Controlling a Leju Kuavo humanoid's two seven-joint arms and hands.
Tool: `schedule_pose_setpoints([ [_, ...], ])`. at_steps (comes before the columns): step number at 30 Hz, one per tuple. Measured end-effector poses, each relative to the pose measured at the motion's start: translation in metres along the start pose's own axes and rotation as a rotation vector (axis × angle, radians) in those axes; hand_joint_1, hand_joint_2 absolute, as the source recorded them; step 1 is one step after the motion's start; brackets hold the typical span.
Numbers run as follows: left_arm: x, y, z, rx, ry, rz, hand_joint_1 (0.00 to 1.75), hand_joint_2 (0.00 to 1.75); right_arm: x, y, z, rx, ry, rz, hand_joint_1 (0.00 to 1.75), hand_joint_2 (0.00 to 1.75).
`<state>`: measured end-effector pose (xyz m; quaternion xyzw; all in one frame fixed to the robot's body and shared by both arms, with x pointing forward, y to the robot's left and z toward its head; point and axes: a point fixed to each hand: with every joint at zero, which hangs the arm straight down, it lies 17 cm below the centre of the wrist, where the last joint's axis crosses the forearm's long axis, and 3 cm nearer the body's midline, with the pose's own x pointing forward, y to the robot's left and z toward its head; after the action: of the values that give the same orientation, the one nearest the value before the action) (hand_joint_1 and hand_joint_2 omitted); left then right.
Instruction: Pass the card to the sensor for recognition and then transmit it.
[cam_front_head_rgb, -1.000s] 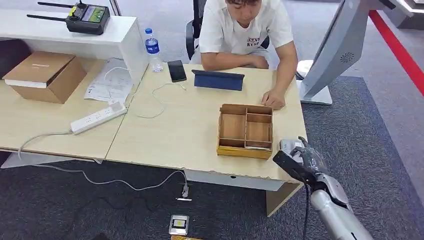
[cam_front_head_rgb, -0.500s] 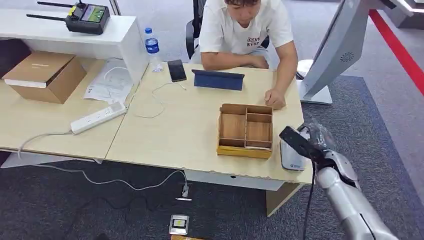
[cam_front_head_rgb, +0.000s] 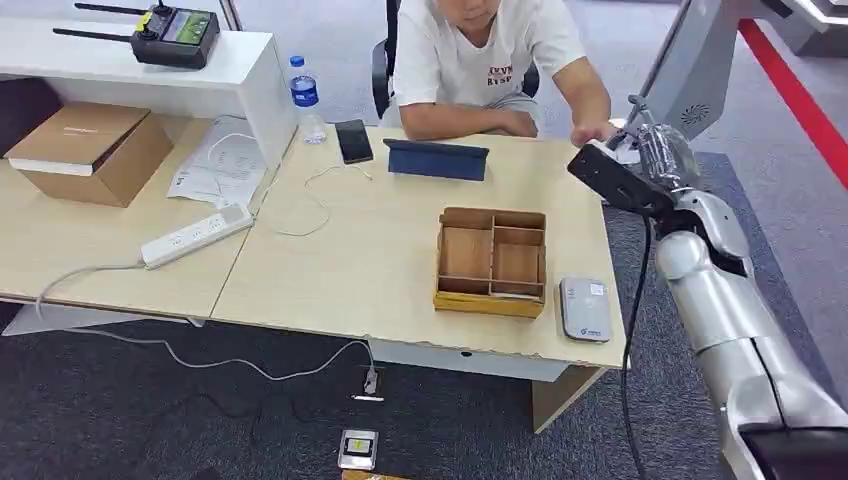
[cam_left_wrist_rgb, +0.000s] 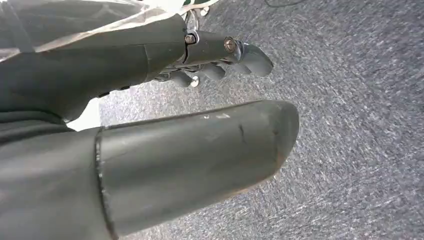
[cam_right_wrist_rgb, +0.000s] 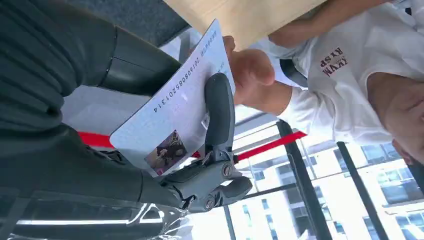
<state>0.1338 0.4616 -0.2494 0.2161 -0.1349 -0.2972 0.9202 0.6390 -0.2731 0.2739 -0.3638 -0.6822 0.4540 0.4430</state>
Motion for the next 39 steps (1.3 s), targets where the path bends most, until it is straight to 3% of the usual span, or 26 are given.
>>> schedule_pose_setpoints([
  [8, 0.003, 0.000, 0.000, -0.001, -0.023, -0.051, 0.00, 0.00, 0.045, 0.005, -0.033, 0.108, -0.028, 0.072, 1.75, 1.75],
  [16, -0.003, -0.001, 0.000, -0.004, 0.013, -0.042, 0.00, 0.00, 0.076, 0.011, -0.051, 0.166, -0.020, 0.098, 1.75, 1.75],
  [30, -0.005, -0.001, 0.000, -0.005, 0.023, -0.039, 0.00, 0.00, 0.081, 0.029, -0.050, 0.215, 0.005, 0.104, 1.75, 1.75],
  [31, -0.005, -0.001, 0.000, -0.005, 0.023, -0.039, 0.00, 0.00, 0.080, 0.030, -0.050, 0.218, 0.007, 0.105, 1.64, 1.75],
  [32, -0.005, -0.001, 0.000, -0.005, 0.024, -0.039, 0.00, 0.00, 0.079, 0.032, -0.050, 0.221, 0.009, 0.105, 0.30, 1.75],
  [33, -0.005, -0.001, 0.000, -0.005, 0.024, -0.039, 0.00, 0.00, 0.079, 0.033, -0.049, 0.223, 0.010, 0.105, 0.14, 1.75],
  [36, -0.005, -0.001, 0.000, -0.005, 0.023, -0.039, 0.00, 0.00, 0.080, 0.035, -0.049, 0.227, 0.010, 0.104, 0.00, 1.75],
  [37, -0.005, -0.001, 0.000, -0.005, 0.024, -0.040, 0.00, 0.00, 0.080, 0.035, -0.049, 0.227, 0.011, 0.104, 0.00, 0.00],
  [39, -0.005, -0.001, 0.000, -0.005, 0.026, -0.040, 0.00, 0.00, 0.080, 0.035, -0.049, 0.221, 0.013, 0.106, 0.00, 0.00],
])
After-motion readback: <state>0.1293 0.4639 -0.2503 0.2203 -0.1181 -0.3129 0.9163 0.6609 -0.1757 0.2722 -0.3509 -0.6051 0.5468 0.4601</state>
